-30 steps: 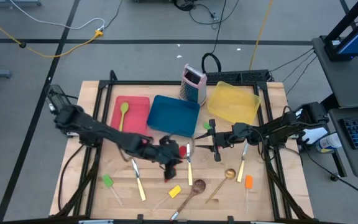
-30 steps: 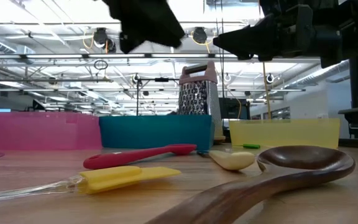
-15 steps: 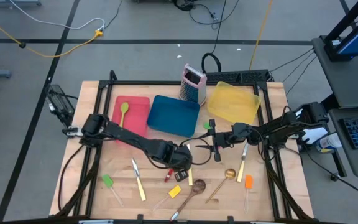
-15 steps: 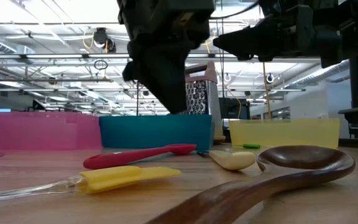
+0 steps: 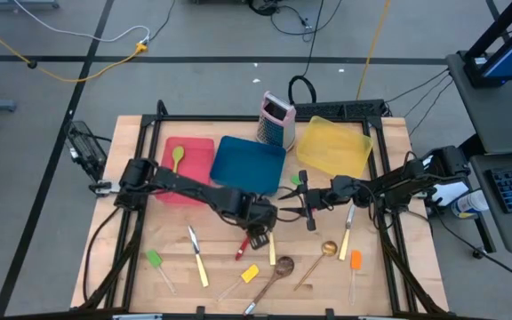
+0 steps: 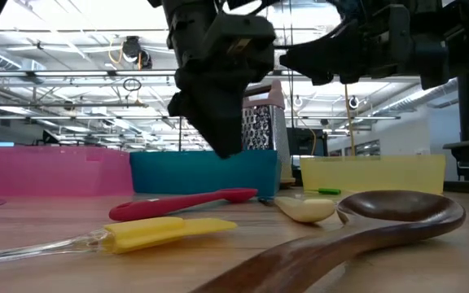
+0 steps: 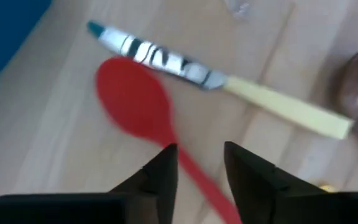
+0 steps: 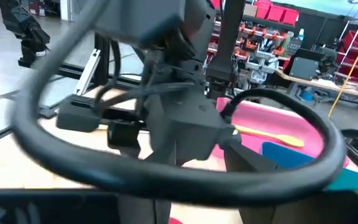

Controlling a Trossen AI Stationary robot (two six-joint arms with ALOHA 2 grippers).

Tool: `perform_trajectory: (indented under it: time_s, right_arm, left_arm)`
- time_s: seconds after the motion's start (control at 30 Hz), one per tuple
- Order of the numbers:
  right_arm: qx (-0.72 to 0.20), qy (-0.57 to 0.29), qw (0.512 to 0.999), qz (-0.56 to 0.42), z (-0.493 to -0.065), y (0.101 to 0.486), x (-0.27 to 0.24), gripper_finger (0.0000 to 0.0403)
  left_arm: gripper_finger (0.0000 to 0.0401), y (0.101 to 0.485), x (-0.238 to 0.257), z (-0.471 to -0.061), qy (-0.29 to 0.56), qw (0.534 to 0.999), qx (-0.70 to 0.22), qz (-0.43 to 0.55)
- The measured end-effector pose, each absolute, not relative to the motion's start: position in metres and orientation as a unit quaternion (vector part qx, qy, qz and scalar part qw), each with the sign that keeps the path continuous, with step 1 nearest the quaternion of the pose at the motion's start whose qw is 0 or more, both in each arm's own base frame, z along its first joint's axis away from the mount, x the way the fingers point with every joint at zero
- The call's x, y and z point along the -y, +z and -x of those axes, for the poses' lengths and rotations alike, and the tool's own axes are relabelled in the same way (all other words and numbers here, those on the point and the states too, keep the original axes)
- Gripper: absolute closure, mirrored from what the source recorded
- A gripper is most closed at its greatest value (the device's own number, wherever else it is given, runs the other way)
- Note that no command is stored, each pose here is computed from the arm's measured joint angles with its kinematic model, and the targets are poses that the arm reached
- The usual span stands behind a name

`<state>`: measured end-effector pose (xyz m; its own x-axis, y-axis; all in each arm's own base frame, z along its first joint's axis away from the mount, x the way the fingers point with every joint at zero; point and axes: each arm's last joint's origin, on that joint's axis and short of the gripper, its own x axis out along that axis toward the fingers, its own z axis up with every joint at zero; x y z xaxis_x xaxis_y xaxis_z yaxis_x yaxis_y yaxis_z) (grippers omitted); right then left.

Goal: Pick & Place Kitchen Items
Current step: Put the red spoon into the red bin

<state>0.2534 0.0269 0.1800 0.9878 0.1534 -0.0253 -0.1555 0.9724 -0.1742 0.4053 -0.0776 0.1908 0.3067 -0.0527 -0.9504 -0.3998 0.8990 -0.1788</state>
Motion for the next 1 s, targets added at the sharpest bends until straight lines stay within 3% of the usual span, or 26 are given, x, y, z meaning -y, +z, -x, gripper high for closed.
perform_trajectory:
  time_s: [0.2, 0.63, 0.83, 1.0]
  right_arm:
    - [-0.004, 0.077, 0.993, 0.088, -0.253, 0.180, -0.027, 0.0273]
    - [-0.013, 0.078, 0.997, 0.017, -0.253, 0.180, -0.027, 0.0273]
    - [-0.014, 0.077, 0.997, -0.006, -0.253, 0.180, -0.027, 0.0273]
    - [-0.023, 0.076, 0.996, -0.043, -0.253, 0.179, -0.027, 0.0273]
  left_arm:
    - [0.0211, 0.182, 0.074, -0.398, 0.152, 0.766, -0.588, 0.212]
    - [0.0208, 0.142, 0.078, -0.387, 0.168, 0.775, -0.561, 0.240]
    - [0.0246, 0.136, 0.077, -0.384, 0.170, 0.779, -0.553, 0.241]
    - [0.0321, 0.135, 0.076, -0.383, 0.175, 0.776, -0.559, 0.233]
